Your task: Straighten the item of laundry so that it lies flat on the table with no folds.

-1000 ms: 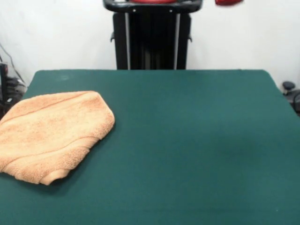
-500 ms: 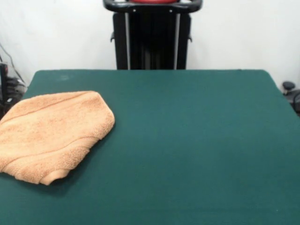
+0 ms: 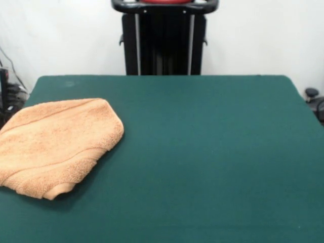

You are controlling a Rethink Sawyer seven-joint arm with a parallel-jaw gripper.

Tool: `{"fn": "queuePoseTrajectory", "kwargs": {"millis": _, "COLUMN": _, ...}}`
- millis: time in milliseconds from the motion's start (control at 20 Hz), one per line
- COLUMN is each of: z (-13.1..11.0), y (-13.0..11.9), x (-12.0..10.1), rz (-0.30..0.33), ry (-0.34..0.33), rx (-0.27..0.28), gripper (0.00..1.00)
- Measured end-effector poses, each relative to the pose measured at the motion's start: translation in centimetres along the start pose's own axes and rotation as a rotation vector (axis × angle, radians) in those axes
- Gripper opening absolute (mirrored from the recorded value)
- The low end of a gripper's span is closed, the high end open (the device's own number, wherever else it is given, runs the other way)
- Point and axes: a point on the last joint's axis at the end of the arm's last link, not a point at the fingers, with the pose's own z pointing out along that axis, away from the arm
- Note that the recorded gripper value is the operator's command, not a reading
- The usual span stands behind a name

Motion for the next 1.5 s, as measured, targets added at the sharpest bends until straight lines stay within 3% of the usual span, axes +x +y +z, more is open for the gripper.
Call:
{"fn": "queuePoseTrajectory", "kwargs": {"millis": 300, "z": 1.7, "y": 3.3, "x": 4.1, "rz": -0.128, "ry": -0.058, "rx": -0.016, "gripper": 1.00}}
{"fn": "queuePoseTrajectory", "kwargs": {"millis": 500, "z": 3.2, "y": 5.2, "x": 7.9, "rz": -0.215, "ry": -0.059, "rx": -0.001, "gripper": 1.00}}
{"fn": "queuePoseTrajectory", "kwargs": {"millis": 550, "z": 3.9, "y": 5.9, "x": 9.8, "rz": -0.254, "ry": -0.056, "rx": 0.008, "gripper": 1.00}}
{"fn": "queuePoseTrajectory", "kwargs": {"millis": 1000, "z": 6.3, "y": 7.7, "x": 16.0, "rz": -0.379, "ry": -0.044, "rx": 0.050, "gripper": 1.00}}
{"fn": "queuePoseTrajectory", "kwargs": {"millis": 1500, "z": 8.6, "y": 9.4, "x": 21.3, "rz": -0.473, "ry": -0.037, "rx": 0.081, "gripper": 1.00}}
